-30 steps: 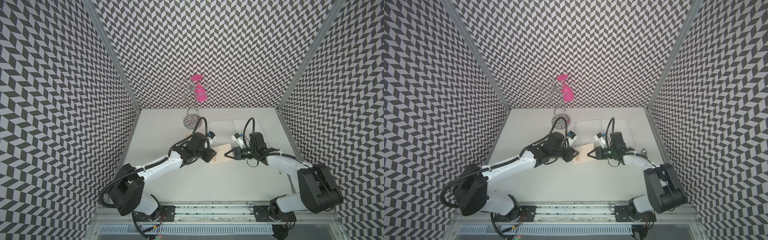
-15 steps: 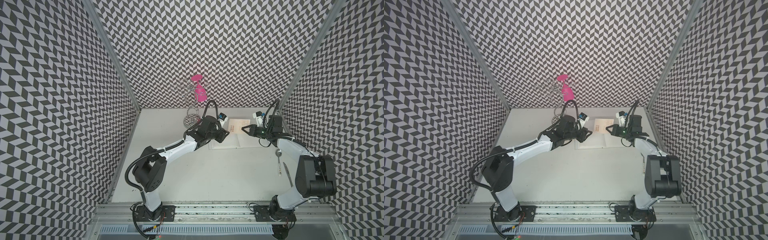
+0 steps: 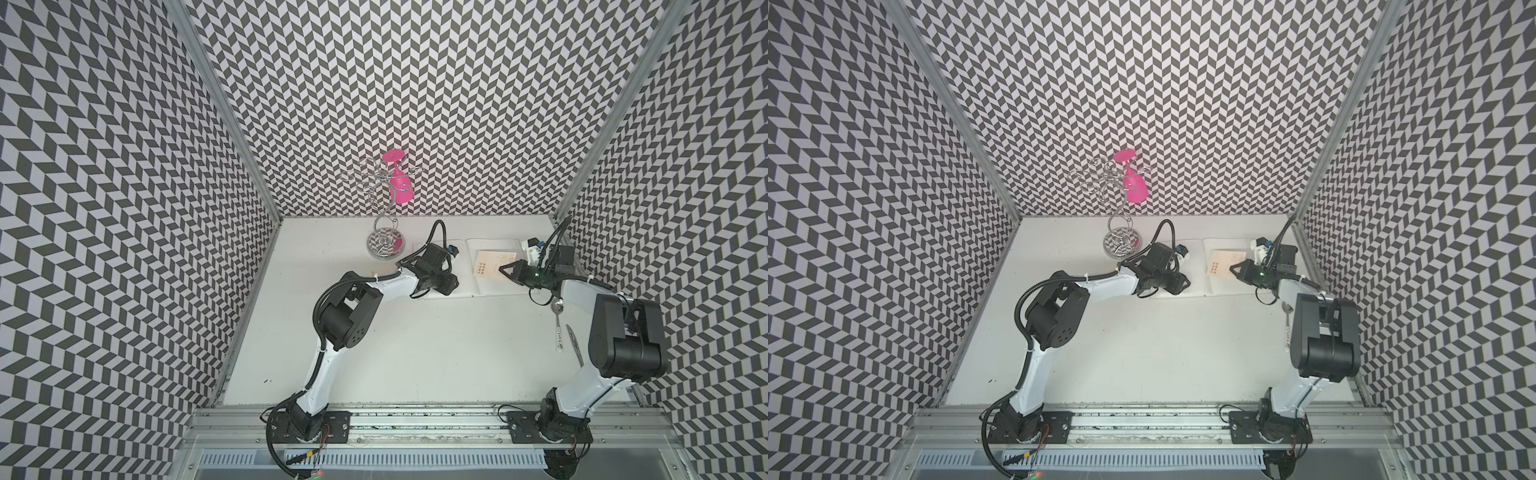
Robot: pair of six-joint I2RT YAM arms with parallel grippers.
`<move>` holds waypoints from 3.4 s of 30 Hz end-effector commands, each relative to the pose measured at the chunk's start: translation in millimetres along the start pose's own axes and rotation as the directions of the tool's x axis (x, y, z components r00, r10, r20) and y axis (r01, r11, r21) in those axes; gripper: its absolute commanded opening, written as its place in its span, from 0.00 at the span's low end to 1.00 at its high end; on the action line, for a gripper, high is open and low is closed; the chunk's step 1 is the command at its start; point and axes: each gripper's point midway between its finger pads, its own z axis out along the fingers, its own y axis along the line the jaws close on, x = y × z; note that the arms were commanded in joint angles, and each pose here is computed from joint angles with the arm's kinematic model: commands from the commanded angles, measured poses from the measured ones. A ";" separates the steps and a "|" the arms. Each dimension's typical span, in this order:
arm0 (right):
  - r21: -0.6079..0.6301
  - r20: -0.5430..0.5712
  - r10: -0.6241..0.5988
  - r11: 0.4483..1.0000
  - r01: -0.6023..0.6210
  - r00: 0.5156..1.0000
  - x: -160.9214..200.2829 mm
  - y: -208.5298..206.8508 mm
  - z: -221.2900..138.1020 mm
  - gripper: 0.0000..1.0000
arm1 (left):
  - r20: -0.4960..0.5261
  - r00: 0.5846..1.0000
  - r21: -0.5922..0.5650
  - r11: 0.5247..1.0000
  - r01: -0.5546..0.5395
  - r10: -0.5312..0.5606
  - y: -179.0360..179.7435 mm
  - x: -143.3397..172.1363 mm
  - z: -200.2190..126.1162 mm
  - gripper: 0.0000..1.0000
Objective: Place the photos into the photo albums
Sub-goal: Insert the photo into the photo album.
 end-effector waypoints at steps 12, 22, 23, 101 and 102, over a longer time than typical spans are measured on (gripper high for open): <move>0.101 0.000 -0.033 0.994 0.033 0.999 -14.8 -18.1 -5.2 0.02 | -0.183 0.975 -0.122 0.987 0.104 -0.125 40.7 59.6 13.1 0.42; 0.125 -0.008 -0.043 0.991 0.044 0.999 -19.6 -15.6 -9.4 0.03 | -0.227 0.955 -0.133 0.977 0.167 -0.194 38.2 90.4 3.3 0.42; 0.131 -0.011 -0.046 0.990 0.047 0.999 -19.0 -15.7 -9.2 0.03 | -0.233 0.953 -0.135 0.977 0.168 -0.196 38.6 92.8 2.6 0.42; 0.316 -0.392 -0.044 0.931 0.180 0.919 38.4 -40.2 20.2 0.03 | -0.212 0.951 -0.153 0.969 0.194 -0.224 54.6 82.3 -23.3 0.42; 0.309 -0.393 -0.043 0.935 0.176 0.918 38.7 -40.0 21.2 0.03 | -0.211 0.951 -0.152 0.969 0.195 -0.224 54.3 81.9 -23.2 0.42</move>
